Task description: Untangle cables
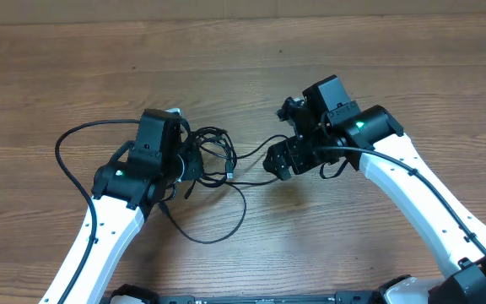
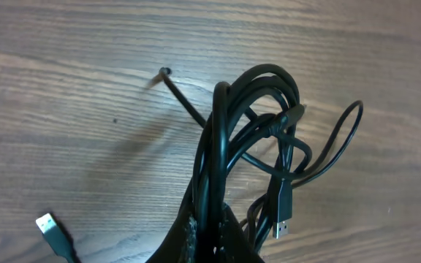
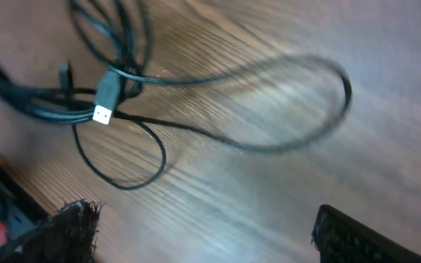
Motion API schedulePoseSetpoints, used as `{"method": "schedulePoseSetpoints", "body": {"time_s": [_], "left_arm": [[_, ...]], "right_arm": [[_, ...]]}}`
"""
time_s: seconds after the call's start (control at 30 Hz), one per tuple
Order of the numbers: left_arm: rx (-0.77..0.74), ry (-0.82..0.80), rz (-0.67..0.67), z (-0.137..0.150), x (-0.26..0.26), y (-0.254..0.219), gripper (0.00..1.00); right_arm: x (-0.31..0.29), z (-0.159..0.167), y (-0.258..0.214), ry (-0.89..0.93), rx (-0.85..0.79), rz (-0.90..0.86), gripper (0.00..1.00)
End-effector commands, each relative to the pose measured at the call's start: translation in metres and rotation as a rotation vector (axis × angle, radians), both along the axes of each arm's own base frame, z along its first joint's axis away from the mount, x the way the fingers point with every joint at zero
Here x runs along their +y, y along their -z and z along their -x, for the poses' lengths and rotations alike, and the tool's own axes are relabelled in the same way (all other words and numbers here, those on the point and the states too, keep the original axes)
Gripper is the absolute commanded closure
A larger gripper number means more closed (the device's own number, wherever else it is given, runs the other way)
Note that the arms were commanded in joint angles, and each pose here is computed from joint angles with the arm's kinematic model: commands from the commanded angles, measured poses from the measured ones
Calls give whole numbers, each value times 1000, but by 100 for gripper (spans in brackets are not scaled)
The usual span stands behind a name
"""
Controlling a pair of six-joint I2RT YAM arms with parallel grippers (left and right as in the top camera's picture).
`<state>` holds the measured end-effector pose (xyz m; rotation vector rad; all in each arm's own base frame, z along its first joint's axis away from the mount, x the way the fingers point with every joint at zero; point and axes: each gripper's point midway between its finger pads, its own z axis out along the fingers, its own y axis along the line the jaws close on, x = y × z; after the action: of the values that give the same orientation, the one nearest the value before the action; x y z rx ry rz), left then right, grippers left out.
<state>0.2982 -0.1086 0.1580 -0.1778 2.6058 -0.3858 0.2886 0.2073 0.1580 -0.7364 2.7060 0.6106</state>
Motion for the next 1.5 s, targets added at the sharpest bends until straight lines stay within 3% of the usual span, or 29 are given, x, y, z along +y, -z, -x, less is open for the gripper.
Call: {"method": "schedulePoseSetpoints", "body": {"time_s": [0.0, 0.57, 0.83, 1.47], "left_arm": [[-27, 149, 1, 3, -13, -4, 96], [-40, 178, 14, 2, -17, -6, 96], [-40, 178, 21, 2, -18, -7, 96], [-33, 209, 68, 5, -27, -9, 96]], "right_arm": [[12, 5, 0, -238, -106, -47, 6], [46, 3, 27, -356, -207, -205, 5], [69, 21, 45, -437, -246, -241, 13], [68, 12, 67, -413, -260, -192, 38]]}}
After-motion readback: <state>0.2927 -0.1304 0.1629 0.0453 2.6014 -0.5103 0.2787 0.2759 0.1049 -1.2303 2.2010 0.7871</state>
